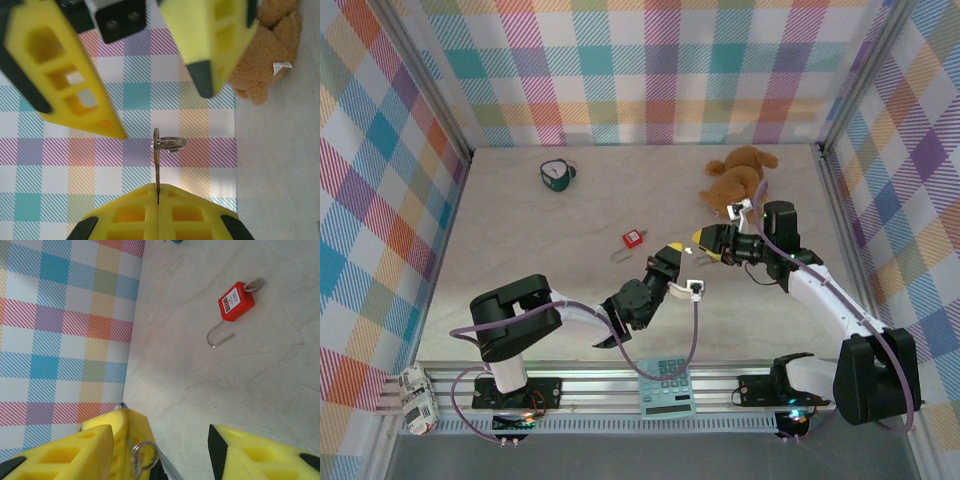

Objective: Unlock with the key

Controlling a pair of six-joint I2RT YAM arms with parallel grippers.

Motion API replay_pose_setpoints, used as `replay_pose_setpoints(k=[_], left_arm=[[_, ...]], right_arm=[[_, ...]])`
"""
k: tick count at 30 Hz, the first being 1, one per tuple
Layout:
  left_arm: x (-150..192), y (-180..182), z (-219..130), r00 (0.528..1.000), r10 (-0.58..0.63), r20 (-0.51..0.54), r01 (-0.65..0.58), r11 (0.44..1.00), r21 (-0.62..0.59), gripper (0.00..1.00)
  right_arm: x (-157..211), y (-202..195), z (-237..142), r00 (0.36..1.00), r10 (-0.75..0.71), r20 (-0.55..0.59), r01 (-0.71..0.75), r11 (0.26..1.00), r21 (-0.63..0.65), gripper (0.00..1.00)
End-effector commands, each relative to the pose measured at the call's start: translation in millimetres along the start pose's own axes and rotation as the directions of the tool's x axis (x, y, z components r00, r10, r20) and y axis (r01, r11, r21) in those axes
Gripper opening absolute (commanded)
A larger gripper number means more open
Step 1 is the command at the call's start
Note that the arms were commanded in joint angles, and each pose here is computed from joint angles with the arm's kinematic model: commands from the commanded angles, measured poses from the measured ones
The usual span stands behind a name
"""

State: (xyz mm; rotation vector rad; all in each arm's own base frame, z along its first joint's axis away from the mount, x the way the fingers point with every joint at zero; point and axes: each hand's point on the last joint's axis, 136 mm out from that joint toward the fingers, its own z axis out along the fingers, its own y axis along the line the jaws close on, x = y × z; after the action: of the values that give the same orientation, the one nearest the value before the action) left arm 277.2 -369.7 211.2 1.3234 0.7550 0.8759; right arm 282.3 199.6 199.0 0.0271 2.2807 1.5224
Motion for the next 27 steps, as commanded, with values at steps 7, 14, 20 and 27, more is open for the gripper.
replay_pose_setpoints(k=[7, 14, 20, 27], left_arm=[[-6, 18, 1, 1.0, -0.006, 0.004, 0.006, 0.998, -0.057, 0.0], [-8, 25, 2, 1.0, -0.029, 0.008, 0.03, 0.997, -0.071, 0.0], [-10, 27, 1, 0.999, -0.034, 0.017, 0.035, 0.997, -0.075, 0.0], [-8, 31, 2, 0.998, -0.057, 0.009, 0.058, 0.995, -0.084, 0.0]], right_arm=[[6, 24, 1, 0.999, 0.011, -0.048, -0.02, 0.984, -0.177, 0.44], [14, 27, -2, 0.998, 0.024, -0.066, -0.036, 0.984, -0.177, 0.47], [15, 32, 3, 0.993, 0.061, -0.099, -0.082, 0.97, -0.23, 0.49], [18, 39, 4, 0.986, 0.078, -0.15, -0.114, 0.962, -0.25, 0.49]])
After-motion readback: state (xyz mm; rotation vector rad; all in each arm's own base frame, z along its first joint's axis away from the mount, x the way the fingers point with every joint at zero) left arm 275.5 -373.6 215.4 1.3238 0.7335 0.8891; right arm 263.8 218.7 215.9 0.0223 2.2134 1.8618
